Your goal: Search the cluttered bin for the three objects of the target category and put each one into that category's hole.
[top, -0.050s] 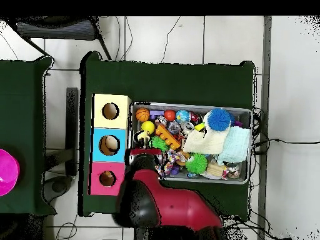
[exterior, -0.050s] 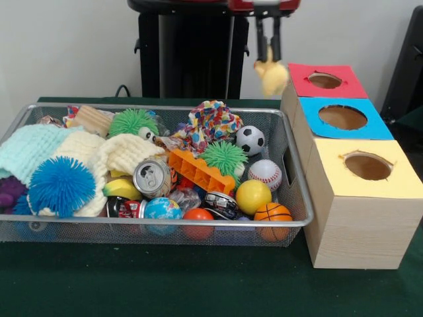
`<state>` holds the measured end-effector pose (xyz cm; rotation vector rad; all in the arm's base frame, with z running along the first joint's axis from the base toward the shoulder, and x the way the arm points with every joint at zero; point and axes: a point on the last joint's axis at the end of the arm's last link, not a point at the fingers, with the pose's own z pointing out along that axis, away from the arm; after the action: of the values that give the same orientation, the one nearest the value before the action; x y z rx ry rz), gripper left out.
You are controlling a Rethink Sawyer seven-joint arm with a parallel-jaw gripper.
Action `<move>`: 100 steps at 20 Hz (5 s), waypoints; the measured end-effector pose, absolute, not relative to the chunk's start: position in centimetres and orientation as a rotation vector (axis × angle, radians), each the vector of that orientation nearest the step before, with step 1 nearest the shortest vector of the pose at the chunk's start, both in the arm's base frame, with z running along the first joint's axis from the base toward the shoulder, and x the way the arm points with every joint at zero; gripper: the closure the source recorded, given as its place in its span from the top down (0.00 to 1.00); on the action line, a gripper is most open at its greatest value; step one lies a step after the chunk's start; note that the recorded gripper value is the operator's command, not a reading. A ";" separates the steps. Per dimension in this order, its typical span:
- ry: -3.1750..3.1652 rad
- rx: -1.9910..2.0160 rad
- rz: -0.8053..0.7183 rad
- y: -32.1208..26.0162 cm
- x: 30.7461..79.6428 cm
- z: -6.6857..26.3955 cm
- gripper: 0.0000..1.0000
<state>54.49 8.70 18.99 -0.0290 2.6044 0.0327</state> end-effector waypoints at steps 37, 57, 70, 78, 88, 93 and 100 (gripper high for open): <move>2.827 0.114 -0.104 19.0 42.9 20.3 0.00; 2.838 0.328 -0.093 18.1 44.8 13.9 0.00; 2.864 0.277 -0.064 21.2 43.3 13.4 0.00; 2.870 0.288 -0.061 21.5 42.8 13.4 0.00; 2.889 0.291 -0.060 21.6 42.6 13.3 1.00; 2.957 0.298 -0.067 21.6 41.5 13.2 1.00; 3.001 0.325 -0.075 21.0 41.1 13.3 1.00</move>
<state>41.09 21.02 13.30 0.3250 3.0010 -0.0754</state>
